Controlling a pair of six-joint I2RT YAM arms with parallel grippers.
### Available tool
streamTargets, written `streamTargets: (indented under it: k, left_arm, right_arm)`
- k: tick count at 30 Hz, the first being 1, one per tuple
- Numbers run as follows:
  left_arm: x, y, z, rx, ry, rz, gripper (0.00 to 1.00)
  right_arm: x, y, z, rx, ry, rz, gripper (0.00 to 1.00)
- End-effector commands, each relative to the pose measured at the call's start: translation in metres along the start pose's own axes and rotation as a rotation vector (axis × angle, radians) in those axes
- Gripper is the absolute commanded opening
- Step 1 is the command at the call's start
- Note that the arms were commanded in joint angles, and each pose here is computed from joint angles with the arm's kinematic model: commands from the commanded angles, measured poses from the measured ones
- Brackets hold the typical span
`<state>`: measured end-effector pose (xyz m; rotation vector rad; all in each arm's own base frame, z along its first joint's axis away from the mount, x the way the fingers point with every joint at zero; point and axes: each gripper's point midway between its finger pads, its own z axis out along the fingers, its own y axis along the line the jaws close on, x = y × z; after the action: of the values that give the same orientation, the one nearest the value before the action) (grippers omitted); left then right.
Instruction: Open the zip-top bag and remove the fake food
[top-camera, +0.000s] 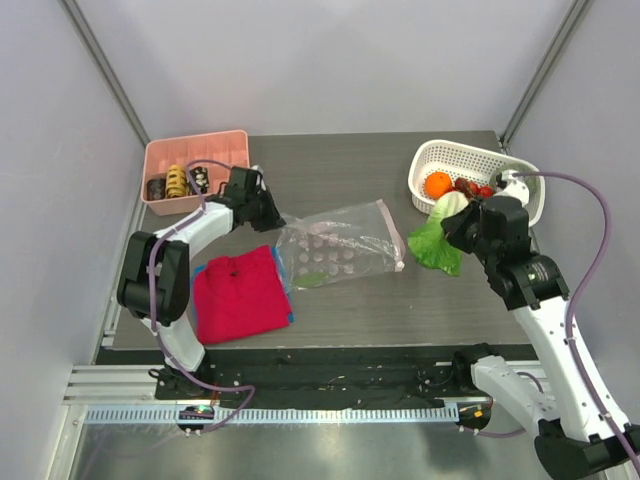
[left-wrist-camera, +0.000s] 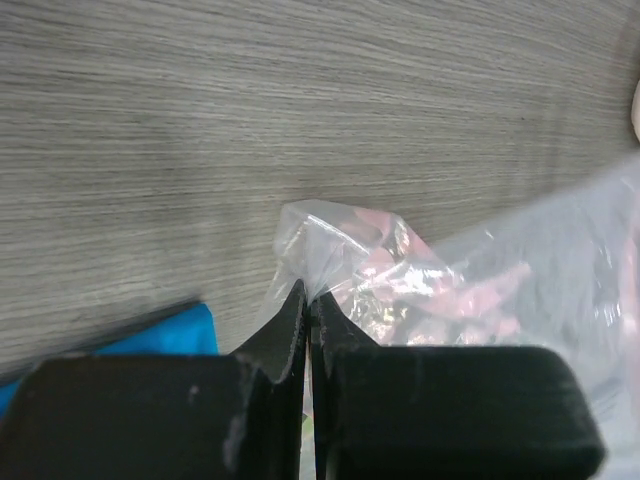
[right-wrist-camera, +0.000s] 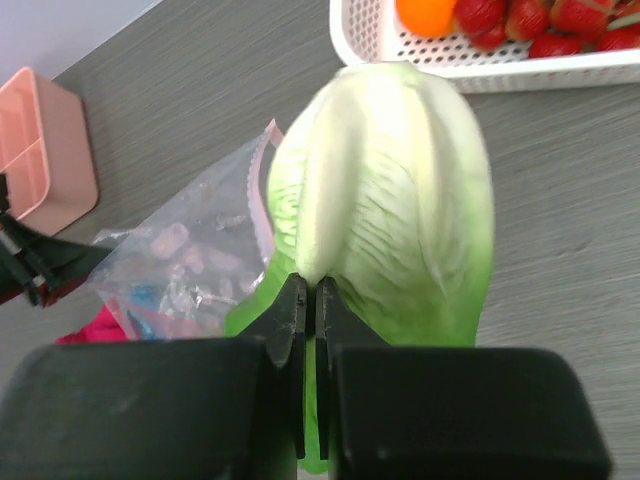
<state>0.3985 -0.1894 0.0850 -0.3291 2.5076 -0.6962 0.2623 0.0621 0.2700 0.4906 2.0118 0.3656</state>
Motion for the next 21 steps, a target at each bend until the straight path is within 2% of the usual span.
streamTargets:
  k: [1,5,6,14,15,16,21]
  left_arm:
    - [-0.010,-0.001,-0.005,-0.016,-0.005,0.049,0.00]
    - [-0.010,-0.005,-0.007,-0.023,0.008,0.084,0.00]
    - [-0.011,-0.005,-0.008,-0.024,0.012,0.094,0.00]
    - [-0.042,-0.015,-0.020,-0.075,-0.028,0.173,0.00]
    - [-0.045,-0.014,-0.019,-0.087,-0.028,0.186,0.00]
    - [-0.054,-0.019,-0.021,-0.086,-0.049,0.197,0.00]
    - [-0.060,-0.020,-0.018,-0.096,-0.043,0.227,0.00]
  right_arm:
    - [-0.050,0.008,0.006,0.064,-0.122,-0.036,0.01]
    - [-0.081,0.011,0.023,0.115,-0.146,-0.054,0.01]
    - [-0.083,0.006,0.038,0.134,-0.119,-0.058,0.01]
    - [-0.143,-0.007,0.084,0.225,-0.176,-0.025,0.01]
    - [-0.143,-0.014,0.100,0.250,-0.156,-0.027,0.01]
    - [-0.159,-0.017,0.100,0.269,-0.187,-0.016,0.01]
    - [-0.182,-0.056,0.132,0.369,-0.189,0.050,0.01]
